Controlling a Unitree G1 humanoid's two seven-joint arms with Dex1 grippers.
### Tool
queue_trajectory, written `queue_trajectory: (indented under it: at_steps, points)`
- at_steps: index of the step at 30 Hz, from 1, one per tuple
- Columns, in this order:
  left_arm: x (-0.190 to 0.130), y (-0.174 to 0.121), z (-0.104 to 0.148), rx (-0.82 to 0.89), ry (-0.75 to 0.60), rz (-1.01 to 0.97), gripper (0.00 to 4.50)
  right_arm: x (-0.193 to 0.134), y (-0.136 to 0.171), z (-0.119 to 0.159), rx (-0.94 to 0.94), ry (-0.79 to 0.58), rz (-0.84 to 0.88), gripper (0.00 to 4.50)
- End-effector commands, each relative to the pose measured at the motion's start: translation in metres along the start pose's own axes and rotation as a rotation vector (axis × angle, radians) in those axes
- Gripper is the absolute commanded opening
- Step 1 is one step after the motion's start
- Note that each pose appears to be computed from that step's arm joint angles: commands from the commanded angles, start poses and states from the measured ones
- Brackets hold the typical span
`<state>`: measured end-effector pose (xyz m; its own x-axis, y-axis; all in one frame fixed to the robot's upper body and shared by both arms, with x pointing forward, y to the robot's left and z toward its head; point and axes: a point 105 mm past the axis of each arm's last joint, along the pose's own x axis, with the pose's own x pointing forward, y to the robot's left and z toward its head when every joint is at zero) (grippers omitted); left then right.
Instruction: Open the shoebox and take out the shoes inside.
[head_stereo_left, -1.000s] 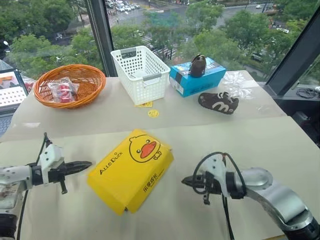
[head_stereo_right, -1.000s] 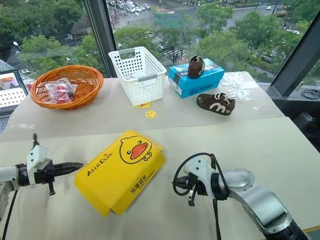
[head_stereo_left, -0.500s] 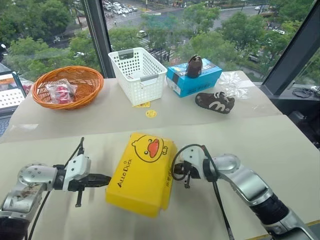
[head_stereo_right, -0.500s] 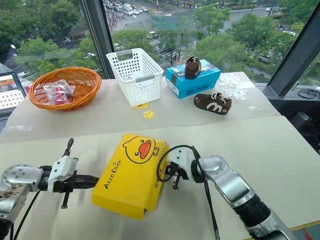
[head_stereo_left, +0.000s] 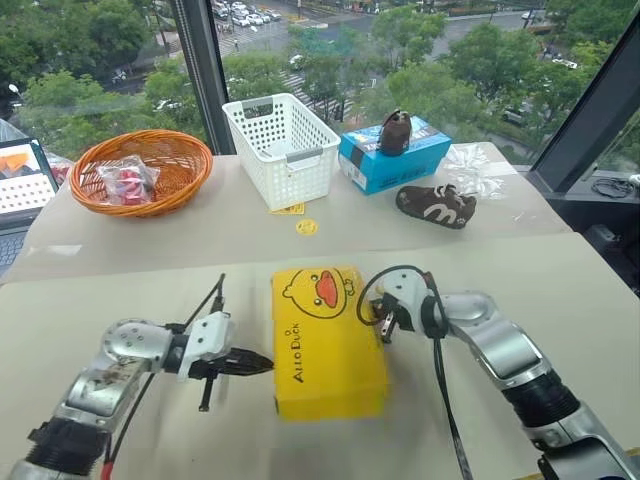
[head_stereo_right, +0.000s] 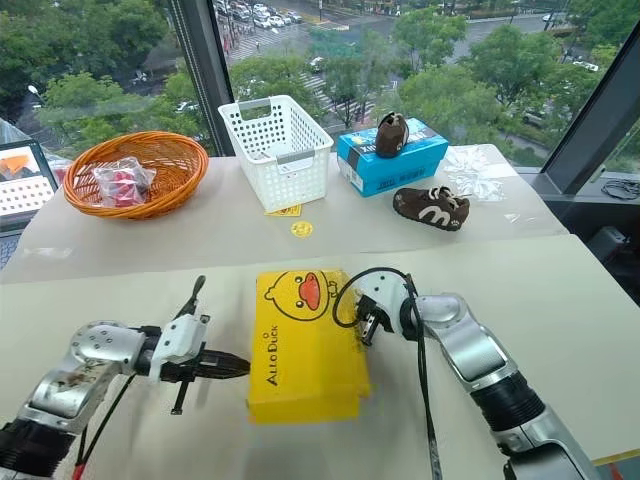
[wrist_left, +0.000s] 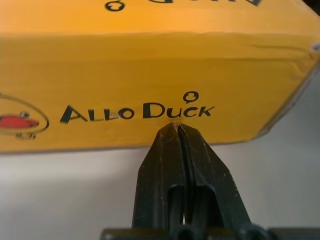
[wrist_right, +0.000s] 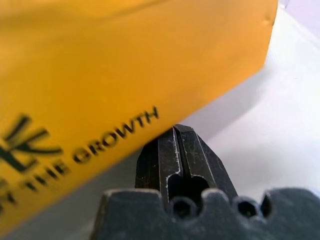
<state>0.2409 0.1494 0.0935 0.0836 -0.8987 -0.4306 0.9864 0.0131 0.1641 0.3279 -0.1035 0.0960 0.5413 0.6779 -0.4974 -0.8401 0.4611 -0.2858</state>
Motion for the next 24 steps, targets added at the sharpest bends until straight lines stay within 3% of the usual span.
queue_trajectory:
  at_steps: [1, 10, 14, 18, 24]
  points:
    - [0.001, -0.001, 0.001, 0.022, 0.003, -0.022, 0.09, -0.006, -0.010, 0.008, -0.018, -0.023, -0.057, 0.00]
    - [-0.056, 0.008, -0.027, -0.065, 0.082, 0.188, 0.09, -0.055, -0.015, -0.023, -0.034, 0.082, -0.095, 0.00]
    - [-0.075, 0.002, -0.009, -0.103, 0.007, 0.238, 0.09, -0.074, -0.020, -0.032, -0.022, 0.111, -0.103, 0.00]
    - [-0.083, -0.024, 0.011, -0.150, -0.037, 0.208, 0.09, -0.065, 0.011, -0.027, -0.059, 0.075, 0.046, 0.00]
    - [-0.092, -0.045, 0.012, -0.225, -0.018, 0.222, 0.09, -0.046, 0.028, -0.014, -0.057, -0.012, 0.137, 0.00]
